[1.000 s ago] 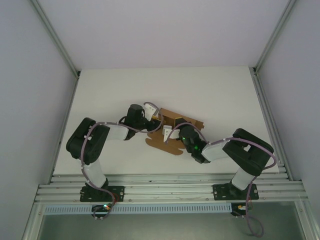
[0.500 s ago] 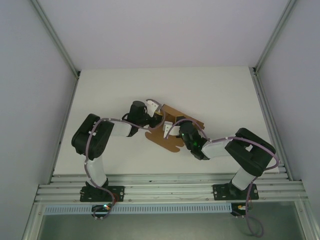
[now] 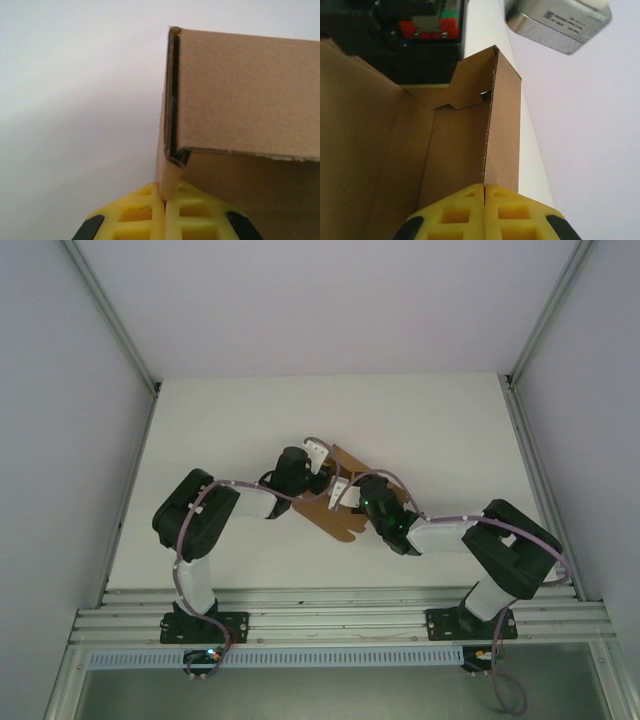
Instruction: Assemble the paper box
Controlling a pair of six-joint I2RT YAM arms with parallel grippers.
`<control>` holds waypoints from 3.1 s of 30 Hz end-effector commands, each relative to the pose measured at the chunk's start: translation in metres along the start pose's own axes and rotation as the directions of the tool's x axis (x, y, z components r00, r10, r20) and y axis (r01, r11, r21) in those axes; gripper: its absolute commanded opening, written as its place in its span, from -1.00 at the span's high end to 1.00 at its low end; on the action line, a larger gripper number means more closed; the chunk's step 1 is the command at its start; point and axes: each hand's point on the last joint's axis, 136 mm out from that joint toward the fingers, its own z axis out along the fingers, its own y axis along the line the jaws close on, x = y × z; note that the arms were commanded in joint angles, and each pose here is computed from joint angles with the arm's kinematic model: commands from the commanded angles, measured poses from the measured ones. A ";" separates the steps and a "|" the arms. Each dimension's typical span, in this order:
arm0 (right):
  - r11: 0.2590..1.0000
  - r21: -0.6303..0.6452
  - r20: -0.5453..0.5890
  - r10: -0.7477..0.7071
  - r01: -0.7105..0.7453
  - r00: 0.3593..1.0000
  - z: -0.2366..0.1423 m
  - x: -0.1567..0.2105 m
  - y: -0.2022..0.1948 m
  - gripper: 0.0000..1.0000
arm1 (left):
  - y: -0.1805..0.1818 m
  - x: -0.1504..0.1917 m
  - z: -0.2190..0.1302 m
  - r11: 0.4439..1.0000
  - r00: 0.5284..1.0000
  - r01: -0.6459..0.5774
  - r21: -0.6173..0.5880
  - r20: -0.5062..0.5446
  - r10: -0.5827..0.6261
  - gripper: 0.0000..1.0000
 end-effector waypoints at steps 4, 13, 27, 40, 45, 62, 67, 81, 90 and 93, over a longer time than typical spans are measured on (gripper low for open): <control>0.948 -0.168 -0.002 0.273 -0.269 0.962 -0.022 0.013 0.007 0.03 | 0.006 -0.043 -0.009 0.996 0.987 0.081 0.031 0.139 -0.084 1.00; 0.753 -0.241 0.151 0.652 -0.612 0.743 -0.069 -0.009 -0.068 -0.56 | -0.002 -0.037 -0.014 0.987 0.989 0.105 0.124 0.086 -0.116 1.00; 0.200 -0.420 -0.315 0.883 -0.885 0.349 -0.030 0.008 -0.092 -0.55 | -0.040 0.001 -0.038 0.949 0.992 0.057 0.310 -0.123 -0.020 1.00; 0.009 -0.466 -0.577 0.755 -0.885 0.312 0.013 0.010 -0.016 -0.19 | -0.047 0.035 -0.030 0.952 0.978 -0.002 0.306 -0.200 0.066 1.00; -0.006 -0.452 -0.639 0.700 -0.892 0.320 0.015 0.014 0.012 -0.09 | -0.048 0.043 -0.023 0.956 0.975 -0.012 0.293 -0.209 0.077 1.00; -0.028 -0.398 -0.726 0.620 -0.917 0.297 0.021 0.033 0.052 0.10 | -0.042 0.019 -0.006 0.961 0.991 -0.043 0.272 -0.113 0.076 0.33; -0.018 -0.398 -0.732 0.610 -0.917 0.305 0.019 0.036 0.053 0.11 | -0.027 0.006 -0.002 0.973 0.999 -0.015 0.229 -0.046 0.026 0.60; -0.120 -0.349 -0.772 0.600 -0.930 0.212 0.014 0.035 0.066 0.13 | 0.029 0.006 0.007 0.939 0.972 0.233 -0.253 0.052 -0.228 1.00; -0.229 -0.327 -0.813 0.563 -0.917 0.149 0.007 0.026 0.077 0.18 | 0.062 0.005 -0.007 0.811 0.952 0.300 -0.503 0.103 -0.288 1.00; -0.242 -0.325 -0.814 0.563 -0.914 0.141 0.004 0.023 0.078 0.18 | 0.062 0.009 -0.005 0.800 0.951 0.295 -0.522 0.082 -0.297 1.00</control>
